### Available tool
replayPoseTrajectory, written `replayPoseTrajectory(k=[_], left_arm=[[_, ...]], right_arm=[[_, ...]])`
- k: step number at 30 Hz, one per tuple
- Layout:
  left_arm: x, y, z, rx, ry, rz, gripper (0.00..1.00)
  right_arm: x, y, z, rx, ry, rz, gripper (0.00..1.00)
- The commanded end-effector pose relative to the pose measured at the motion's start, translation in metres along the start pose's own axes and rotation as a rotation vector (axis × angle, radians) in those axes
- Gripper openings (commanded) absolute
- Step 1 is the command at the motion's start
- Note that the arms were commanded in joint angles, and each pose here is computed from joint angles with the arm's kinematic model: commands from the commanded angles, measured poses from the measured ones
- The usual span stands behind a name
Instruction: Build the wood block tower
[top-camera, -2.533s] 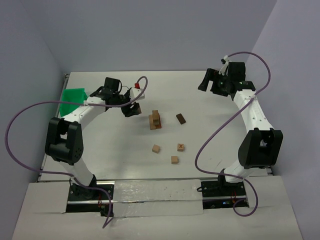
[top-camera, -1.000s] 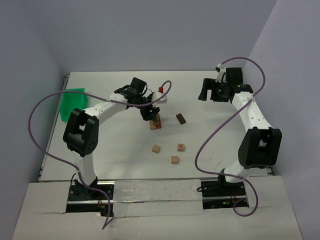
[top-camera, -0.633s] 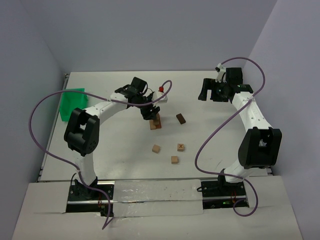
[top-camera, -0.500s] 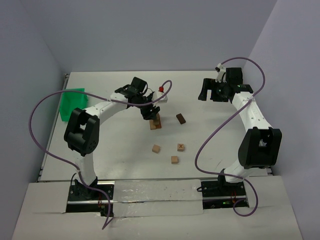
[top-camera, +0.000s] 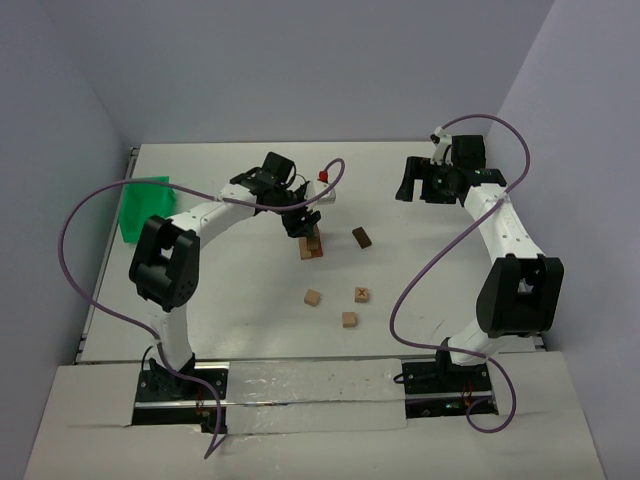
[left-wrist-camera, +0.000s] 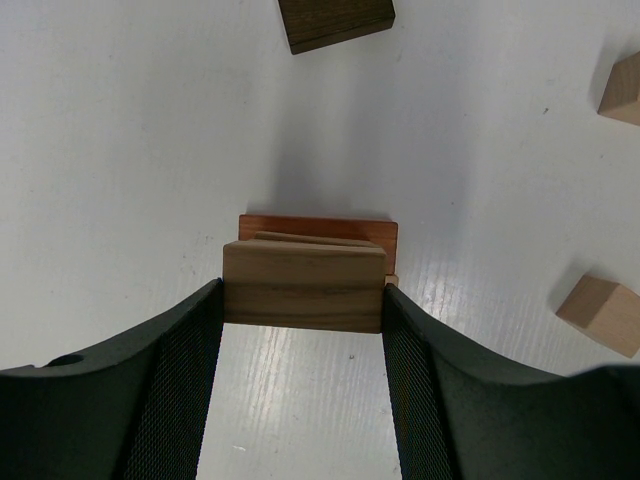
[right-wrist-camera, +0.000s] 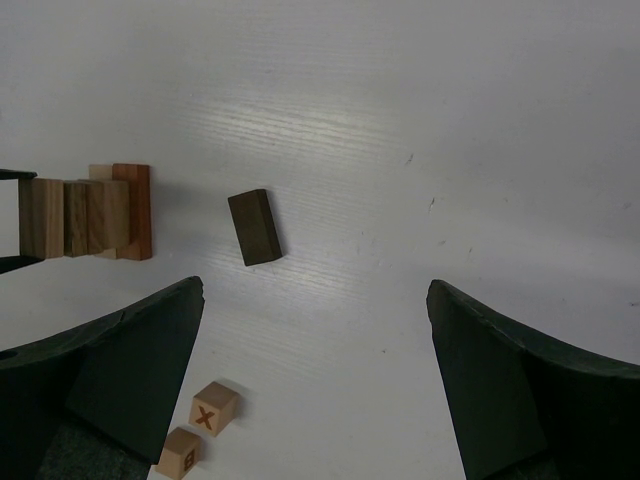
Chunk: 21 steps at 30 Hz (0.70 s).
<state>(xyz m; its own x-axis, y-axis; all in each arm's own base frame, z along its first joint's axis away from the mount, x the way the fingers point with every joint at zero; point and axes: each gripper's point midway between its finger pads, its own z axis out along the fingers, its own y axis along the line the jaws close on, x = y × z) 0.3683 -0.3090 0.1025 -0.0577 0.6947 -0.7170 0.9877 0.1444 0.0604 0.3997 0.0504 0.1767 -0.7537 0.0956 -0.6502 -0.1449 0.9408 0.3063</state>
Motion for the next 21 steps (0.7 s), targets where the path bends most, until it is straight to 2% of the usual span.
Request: replayPoseTrajectory(k=[1, 11, 21], left_arm=[[-0.0134, 0.0060, -0.0002, -0.006, -0.024, 0.032, 0.49], [-0.0101, 0.0032, 0.0004, 0.004, -0.022, 0.031, 0.50], [-0.0069, 0.0027, -0.0005, 0.010, -0.019, 0.029, 0.55]], right_arm=[[-0.0084, 0.0000, -0.0001, -0.007, -0.028, -0.013, 1.00], [-0.0092, 0.0008, 0.0006, -0.011, -0.026, -0.011, 1.00], [-0.0092, 0.0007, 0.0013, -0.012, -0.023, -0.008, 1.00]])
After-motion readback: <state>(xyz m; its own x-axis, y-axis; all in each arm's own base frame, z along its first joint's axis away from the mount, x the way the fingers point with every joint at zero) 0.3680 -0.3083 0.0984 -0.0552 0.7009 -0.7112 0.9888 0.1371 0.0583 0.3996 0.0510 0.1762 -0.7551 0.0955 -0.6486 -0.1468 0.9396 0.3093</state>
